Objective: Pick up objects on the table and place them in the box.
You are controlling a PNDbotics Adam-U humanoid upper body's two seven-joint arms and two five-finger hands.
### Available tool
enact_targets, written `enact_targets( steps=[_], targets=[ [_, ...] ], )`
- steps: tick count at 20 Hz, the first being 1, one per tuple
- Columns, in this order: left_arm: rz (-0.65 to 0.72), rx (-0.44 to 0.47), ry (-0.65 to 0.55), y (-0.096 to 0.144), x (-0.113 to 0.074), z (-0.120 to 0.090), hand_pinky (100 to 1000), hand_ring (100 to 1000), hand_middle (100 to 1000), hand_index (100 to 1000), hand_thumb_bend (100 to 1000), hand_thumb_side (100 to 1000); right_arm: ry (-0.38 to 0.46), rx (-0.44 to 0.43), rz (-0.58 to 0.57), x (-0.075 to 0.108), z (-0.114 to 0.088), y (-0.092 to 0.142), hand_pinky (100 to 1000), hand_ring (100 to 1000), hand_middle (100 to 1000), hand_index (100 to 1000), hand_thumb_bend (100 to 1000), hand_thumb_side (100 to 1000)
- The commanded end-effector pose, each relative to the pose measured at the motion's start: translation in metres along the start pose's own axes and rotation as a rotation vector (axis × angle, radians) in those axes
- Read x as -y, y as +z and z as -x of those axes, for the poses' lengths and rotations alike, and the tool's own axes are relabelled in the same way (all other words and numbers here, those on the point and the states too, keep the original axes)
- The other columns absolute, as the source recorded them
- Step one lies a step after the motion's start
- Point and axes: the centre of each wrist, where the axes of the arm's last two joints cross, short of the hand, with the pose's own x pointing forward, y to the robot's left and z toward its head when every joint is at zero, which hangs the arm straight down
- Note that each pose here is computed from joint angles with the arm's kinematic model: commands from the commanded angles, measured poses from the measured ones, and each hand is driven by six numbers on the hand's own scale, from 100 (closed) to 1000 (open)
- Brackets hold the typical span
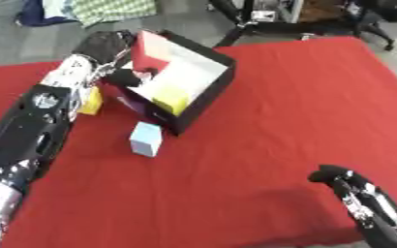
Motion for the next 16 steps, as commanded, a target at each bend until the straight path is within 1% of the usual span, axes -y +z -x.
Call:
enact_targets(
  steps=[1,2,3,5,6,7,8,9,10,13,16],
  targets=[
    [-0.054,-0.007,0.000,-0.001,-0.018,0.010,806,808,872,1000,397,951,0.016,0.011,-0.001,0.004,-0.004,0.000,1000,802,714,814,100,570],
    [-0.059,-0.006,0.001,0.000,-0.020,0.011,811,816,882,1000,416,965,0.017,0.011,0.000,0.004,-0.004,0.000,1000,802,714,813,100,571],
    [-0.059,-0.006,0.001,0.000,-0.022,0.013,823,831,907,1000,477,1000,0.017,0.010,0.001,0.004,-0.004,0.000,1000,802,714,813,100,574],
    [-0.047,-0.007,-0.005,0.001,-0.024,0.017,836,848,928,1000,585,1000,0.018,0.009,0.001,0.004,-0.004,0.000,1000,802,714,813,100,569],
    [-0.040,-0.006,-0.015,0.001,-0.025,0.018,840,853,933,1000,654,1000,0.018,0.009,-0.001,0.004,-0.004,0.000,1000,802,714,814,100,568],
    [-0.034,-0.004,-0.025,0.002,-0.027,0.019,844,859,938,1000,726,998,0.018,0.009,-0.001,0.004,-0.004,0.000,1000,802,714,814,100,571],
    [-0.026,0.000,-0.037,0.002,-0.028,0.019,847,862,940,1000,805,967,0.018,0.008,0.000,0.004,-0.004,0.000,1000,802,714,814,100,571],
    [-0.021,0.004,-0.050,0.002,-0.030,0.020,847,863,940,1000,847,947,0.018,0.007,0.000,0.004,-0.003,0.001,1000,802,714,814,100,570],
    [-0.018,0.006,-0.061,0.002,-0.031,0.020,847,862,939,1000,865,932,0.018,0.007,0.000,0.004,-0.003,0.001,1000,802,714,814,100,569],
    [-0.018,0.008,-0.075,0.003,-0.035,0.022,847,860,937,1000,872,923,0.018,0.008,-0.001,0.004,-0.003,0.001,1000,802,713,814,100,566],
    [-0.035,0.010,-0.074,0.005,-0.041,0.027,846,856,930,1000,849,918,0.019,0.007,0.001,0.004,-0.003,0.001,1000,802,713,814,100,566]
  ],
)
